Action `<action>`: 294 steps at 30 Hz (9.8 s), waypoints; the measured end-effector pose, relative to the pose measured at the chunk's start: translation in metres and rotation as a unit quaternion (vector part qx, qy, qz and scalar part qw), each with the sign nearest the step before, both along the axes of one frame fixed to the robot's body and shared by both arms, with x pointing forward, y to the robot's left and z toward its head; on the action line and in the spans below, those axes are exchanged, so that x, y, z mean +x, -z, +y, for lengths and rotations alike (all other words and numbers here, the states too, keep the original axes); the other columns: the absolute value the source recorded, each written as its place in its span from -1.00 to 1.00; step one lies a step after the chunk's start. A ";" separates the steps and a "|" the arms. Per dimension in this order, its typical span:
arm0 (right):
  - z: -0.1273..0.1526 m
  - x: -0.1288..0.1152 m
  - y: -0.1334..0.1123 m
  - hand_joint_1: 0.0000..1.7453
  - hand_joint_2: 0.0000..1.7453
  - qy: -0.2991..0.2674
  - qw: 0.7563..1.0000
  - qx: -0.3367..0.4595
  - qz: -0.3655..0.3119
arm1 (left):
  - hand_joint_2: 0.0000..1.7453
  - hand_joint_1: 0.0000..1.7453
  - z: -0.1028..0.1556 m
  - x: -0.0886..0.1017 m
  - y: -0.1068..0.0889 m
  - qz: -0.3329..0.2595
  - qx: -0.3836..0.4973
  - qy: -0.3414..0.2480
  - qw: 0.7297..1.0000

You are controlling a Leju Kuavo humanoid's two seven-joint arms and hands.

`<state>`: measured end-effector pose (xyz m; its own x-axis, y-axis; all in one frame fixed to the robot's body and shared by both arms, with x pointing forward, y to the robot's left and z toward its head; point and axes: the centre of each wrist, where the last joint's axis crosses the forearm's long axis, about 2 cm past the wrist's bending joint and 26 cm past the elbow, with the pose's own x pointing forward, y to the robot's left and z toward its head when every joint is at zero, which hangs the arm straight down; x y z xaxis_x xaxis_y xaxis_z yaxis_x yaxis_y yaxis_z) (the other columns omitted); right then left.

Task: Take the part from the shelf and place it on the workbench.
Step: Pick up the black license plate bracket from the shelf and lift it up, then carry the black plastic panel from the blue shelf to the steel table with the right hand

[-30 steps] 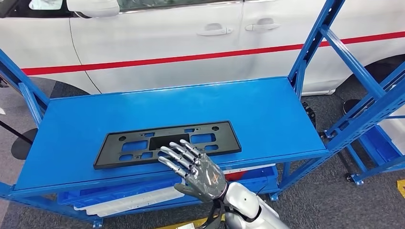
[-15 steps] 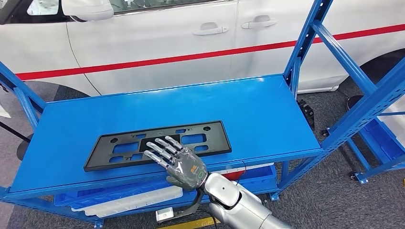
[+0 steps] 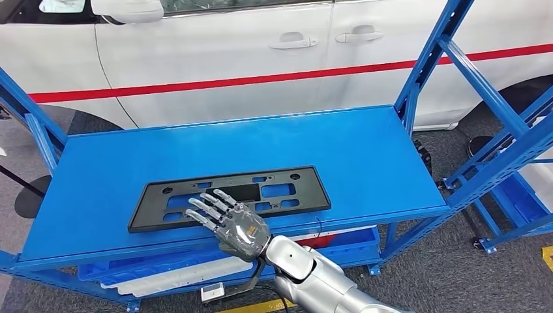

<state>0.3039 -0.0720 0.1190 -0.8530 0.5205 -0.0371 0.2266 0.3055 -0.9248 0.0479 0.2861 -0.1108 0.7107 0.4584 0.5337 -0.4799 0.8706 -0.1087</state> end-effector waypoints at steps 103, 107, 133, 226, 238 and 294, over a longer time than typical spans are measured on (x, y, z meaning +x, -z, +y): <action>-0.062 0.048 -0.139 1.00 1.00 -0.254 0.783 0.531 0.201 | 1.00 -1.00 0.008 0.001 0.000 -0.065 -0.021 0.038 0.997; -0.080 0.025 -0.162 1.00 1.00 -0.341 0.747 0.543 0.175 | 1.00 -1.00 0.009 0.001 0.000 -0.047 -0.021 0.039 0.998; -0.108 -0.038 -0.187 1.00 1.00 -0.570 0.608 0.493 0.250 | 1.00 -1.00 0.013 -0.003 0.000 0.043 -0.015 0.018 0.999; -0.111 -0.054 -0.124 1.00 1.00 -0.516 0.657 0.473 0.281 | 1.00 -1.00 0.015 -0.003 0.000 0.047 0.005 0.052 0.998; -0.103 -0.053 -0.127 1.00 1.00 -0.524 0.658 0.460 0.283 | 1.00 -1.00 0.012 -0.006 0.001 0.058 0.025 0.030 0.998; -0.147 -0.093 -0.145 1.00 1.00 -0.409 0.786 0.434 0.162 | 1.00 -1.00 0.051 -0.005 -0.001 0.036 0.092 0.076 0.992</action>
<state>0.2113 -0.2190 0.2641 -0.8071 -0.4986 0.3162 -0.5786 0.7747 -0.2553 0.0429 0.3374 -0.1096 0.8030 0.2433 0.5441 -0.3429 0.9353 0.0878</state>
